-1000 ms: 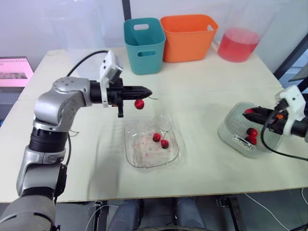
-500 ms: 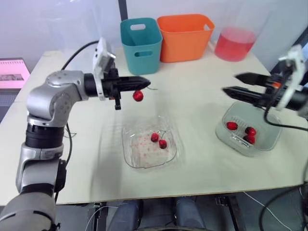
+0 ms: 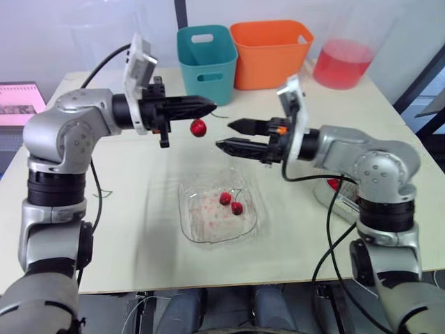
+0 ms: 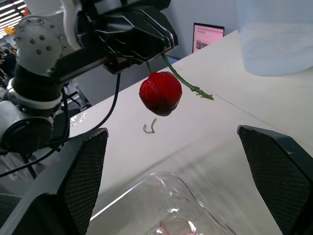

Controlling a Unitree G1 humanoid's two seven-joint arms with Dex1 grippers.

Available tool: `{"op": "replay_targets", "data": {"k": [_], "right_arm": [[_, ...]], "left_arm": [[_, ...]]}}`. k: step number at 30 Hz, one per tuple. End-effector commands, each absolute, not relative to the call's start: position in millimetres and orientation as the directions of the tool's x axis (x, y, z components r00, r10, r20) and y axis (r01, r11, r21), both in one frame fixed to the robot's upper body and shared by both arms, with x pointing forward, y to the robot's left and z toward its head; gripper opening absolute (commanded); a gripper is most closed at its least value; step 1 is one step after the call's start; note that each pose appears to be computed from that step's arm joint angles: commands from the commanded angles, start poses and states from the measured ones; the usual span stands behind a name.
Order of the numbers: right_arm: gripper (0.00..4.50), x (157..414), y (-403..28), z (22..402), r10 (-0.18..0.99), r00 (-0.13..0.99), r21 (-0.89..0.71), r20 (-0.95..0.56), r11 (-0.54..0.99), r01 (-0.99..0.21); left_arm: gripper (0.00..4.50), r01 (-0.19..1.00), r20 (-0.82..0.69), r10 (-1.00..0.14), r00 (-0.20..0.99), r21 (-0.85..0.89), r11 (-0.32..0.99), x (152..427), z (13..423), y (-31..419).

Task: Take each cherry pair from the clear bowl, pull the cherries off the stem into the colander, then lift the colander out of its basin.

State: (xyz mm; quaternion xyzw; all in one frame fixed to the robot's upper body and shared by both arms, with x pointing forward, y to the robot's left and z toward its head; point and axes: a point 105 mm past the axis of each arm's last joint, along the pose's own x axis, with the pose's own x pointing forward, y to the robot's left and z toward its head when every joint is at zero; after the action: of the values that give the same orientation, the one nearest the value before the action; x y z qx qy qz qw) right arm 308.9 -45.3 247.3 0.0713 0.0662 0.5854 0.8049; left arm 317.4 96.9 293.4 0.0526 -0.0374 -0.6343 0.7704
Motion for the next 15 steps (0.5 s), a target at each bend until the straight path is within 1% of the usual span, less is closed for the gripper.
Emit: {"op": "replay_targets", "data": {"k": [1, 6, 15], "right_arm": [[4.48, 306.7, -31.1, 260.6, 0.959, 0.283, 0.157, 0.025, 0.276, -0.948], [4.48, 307.8, -16.8, 264.8, 0.962, 0.269, 0.18, 0.053, 0.256, -0.95], [4.48, 303.6, -4.1, 265.3, 0.965, 0.251, 0.191, 0.074, 0.233, -0.954]], "left_arm": [[0.0, 0.971, 0.018, -0.986, 0.168, 0.17, 0.168, 308.4, 306.6, 94.2], [0.0, 0.972, 0.018, -0.986, 0.165, 0.166, 0.165, 307.2, 306.1, 93.1], [0.0, 0.972, 0.018, -0.986, 0.166, 0.163, 0.166, 307.9, 305.0, 91.6]]}}
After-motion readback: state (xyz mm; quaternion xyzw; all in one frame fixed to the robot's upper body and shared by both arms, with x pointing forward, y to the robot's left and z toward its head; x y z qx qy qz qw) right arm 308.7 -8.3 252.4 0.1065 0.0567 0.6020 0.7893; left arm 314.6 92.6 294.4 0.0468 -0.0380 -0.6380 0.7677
